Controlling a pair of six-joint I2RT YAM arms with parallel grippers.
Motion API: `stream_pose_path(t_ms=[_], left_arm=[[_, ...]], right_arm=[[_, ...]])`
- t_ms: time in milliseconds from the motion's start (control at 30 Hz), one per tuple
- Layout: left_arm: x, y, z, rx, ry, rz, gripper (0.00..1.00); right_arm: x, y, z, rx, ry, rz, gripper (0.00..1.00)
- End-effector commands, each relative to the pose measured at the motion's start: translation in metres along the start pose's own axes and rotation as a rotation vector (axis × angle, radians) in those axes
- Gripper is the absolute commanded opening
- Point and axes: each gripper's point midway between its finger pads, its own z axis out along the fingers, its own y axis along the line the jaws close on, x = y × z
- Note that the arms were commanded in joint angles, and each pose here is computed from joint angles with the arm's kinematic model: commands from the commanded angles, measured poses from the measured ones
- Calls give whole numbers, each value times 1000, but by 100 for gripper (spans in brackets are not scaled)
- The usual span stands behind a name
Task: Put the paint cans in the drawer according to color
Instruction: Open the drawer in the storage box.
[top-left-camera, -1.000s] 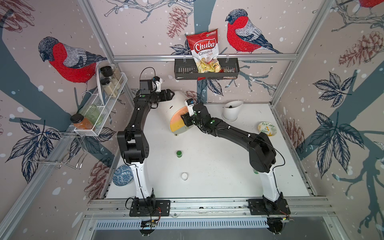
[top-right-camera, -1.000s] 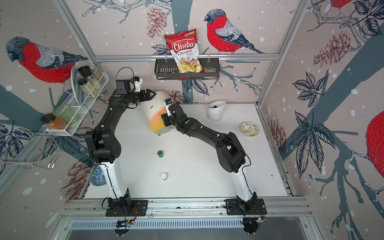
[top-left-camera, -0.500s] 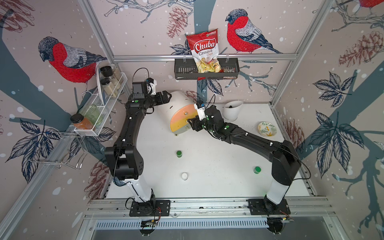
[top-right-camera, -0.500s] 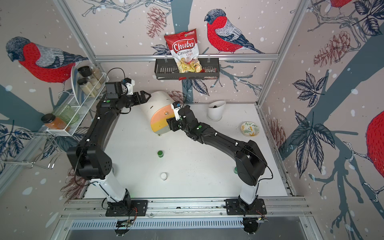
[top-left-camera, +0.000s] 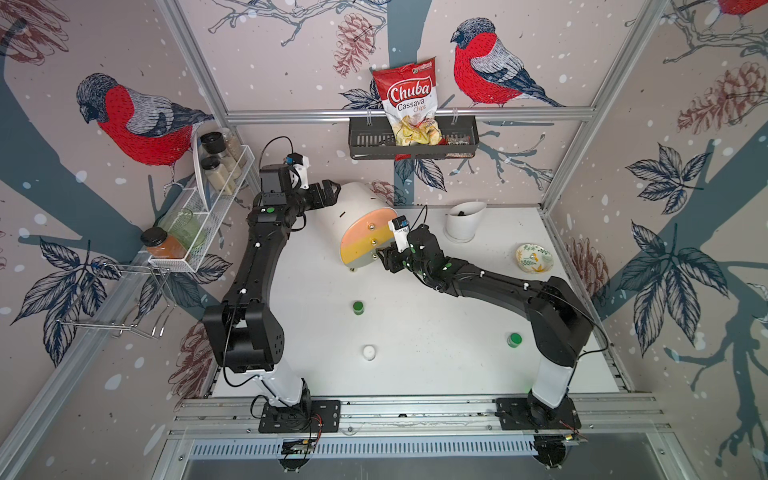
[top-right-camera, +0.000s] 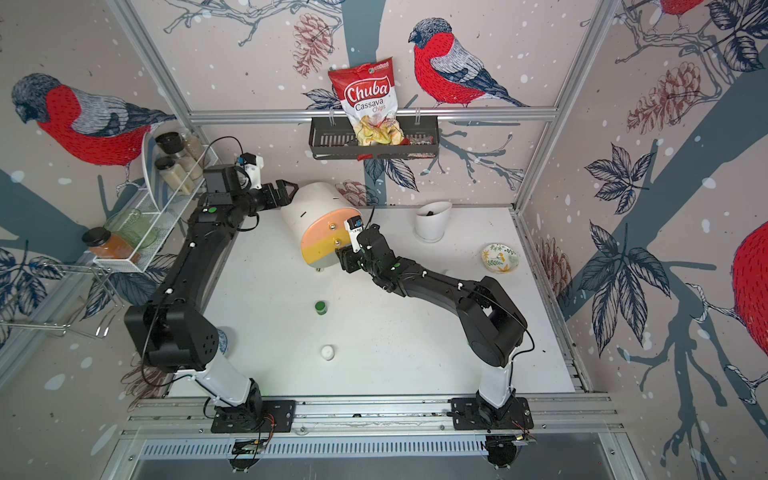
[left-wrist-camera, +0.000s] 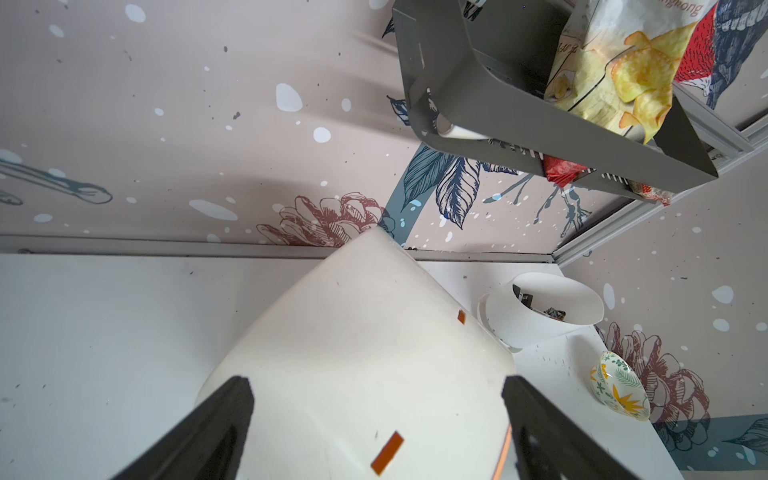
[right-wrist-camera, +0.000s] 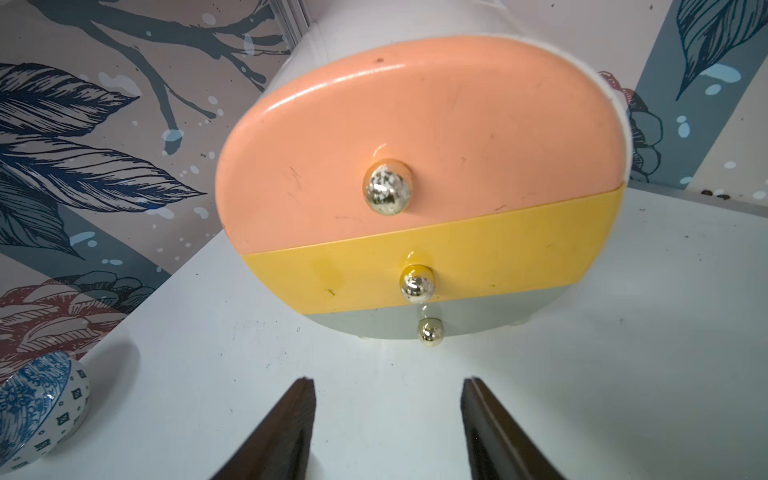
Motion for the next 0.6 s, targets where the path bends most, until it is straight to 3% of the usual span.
stream_pose_path(t_ms=[0, 200, 567], left_arm=[[-17, -3, 11, 95, -46, 36, 96], [-20, 9, 31, 98, -17, 27, 96], [-14, 11, 38, 114, 1, 17, 96]], right_arm=[[-11, -5, 8, 39, -60, -20, 64], [-3, -9, 29, 56, -39, -43, 64], [8, -18, 60, 64, 23, -36, 62]])
